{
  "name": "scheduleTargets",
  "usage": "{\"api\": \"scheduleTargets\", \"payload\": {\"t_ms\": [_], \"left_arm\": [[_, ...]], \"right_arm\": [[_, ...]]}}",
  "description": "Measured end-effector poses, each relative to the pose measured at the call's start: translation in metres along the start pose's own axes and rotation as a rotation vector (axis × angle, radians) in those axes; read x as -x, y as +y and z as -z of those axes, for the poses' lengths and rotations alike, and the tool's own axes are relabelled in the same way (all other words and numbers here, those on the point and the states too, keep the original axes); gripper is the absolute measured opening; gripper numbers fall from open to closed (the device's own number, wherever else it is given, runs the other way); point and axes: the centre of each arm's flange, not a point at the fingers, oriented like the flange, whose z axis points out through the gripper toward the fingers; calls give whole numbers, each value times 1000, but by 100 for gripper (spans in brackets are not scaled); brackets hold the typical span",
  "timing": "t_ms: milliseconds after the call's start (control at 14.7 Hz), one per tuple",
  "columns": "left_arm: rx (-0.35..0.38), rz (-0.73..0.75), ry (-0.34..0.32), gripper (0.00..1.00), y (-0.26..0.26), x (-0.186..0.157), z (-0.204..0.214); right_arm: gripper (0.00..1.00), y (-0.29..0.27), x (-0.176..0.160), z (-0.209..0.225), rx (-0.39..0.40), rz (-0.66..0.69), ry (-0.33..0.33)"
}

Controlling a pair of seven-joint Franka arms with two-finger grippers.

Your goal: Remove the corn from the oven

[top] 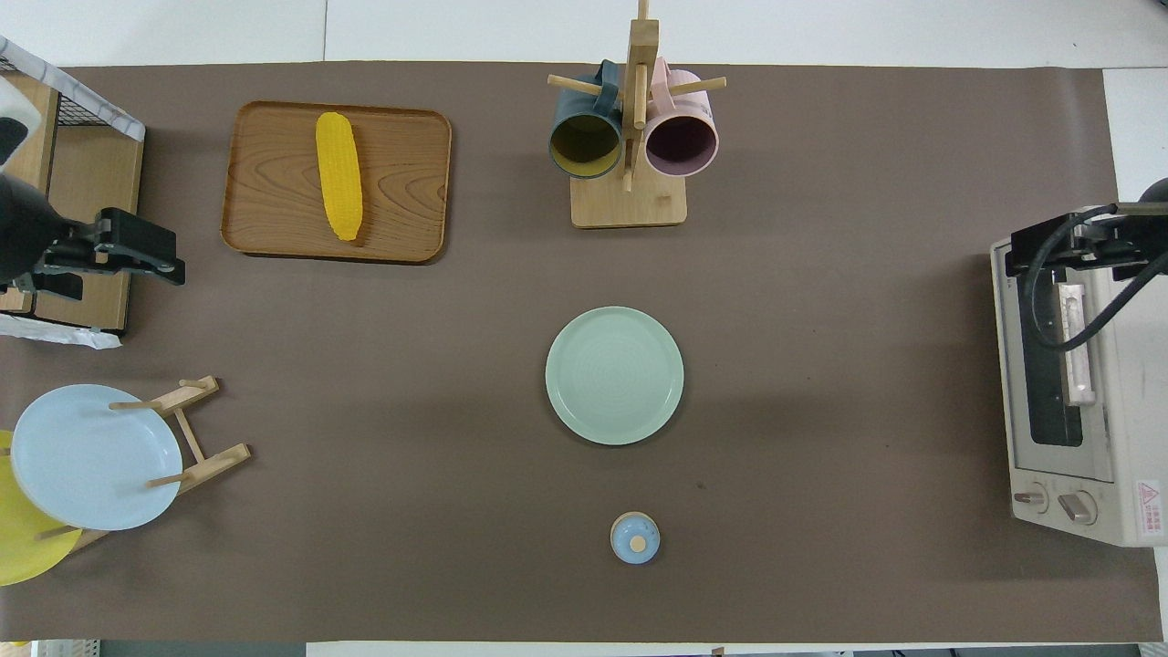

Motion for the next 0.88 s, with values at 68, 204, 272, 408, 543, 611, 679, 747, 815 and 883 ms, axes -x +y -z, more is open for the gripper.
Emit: {"api": "scheduleTargets", "payload": {"t_ms": [68,204,272,408,543,611,679,747,815,883], "left_arm": [[-2,-2,-7,100,0,9,-3],[-3,-8,-4,100,0,13,-17],[-1,-10,12,100,1,11,-24],[0,-12,19,100,1,8,-30],[1,-15,22,100,2,9,-22],[1,-15,25,100,2,10,-16],[2,-14,27,100,1,10,-13],[2,-13,27,100,0,10,-11],[2,-13,27,100,0,10,-12],[2,-13,26,100,0,10,-12]], "right_arm": [[100,0,0,0,0,12,0],[100,0,0,0,0,56,0],[100,0,0,0,0,69,0],[100,0,0,0,0,77,-1],[100,0,0,-1,0,77,-1],[100,0,0,-1,0,78,-2],[100,0,0,-1,0,79,-2],[100,-1,0,-1,0,81,-2],[100,-2,0,-1,0,83,-2],[100,-3,0,-1,0,83,-2]]}}
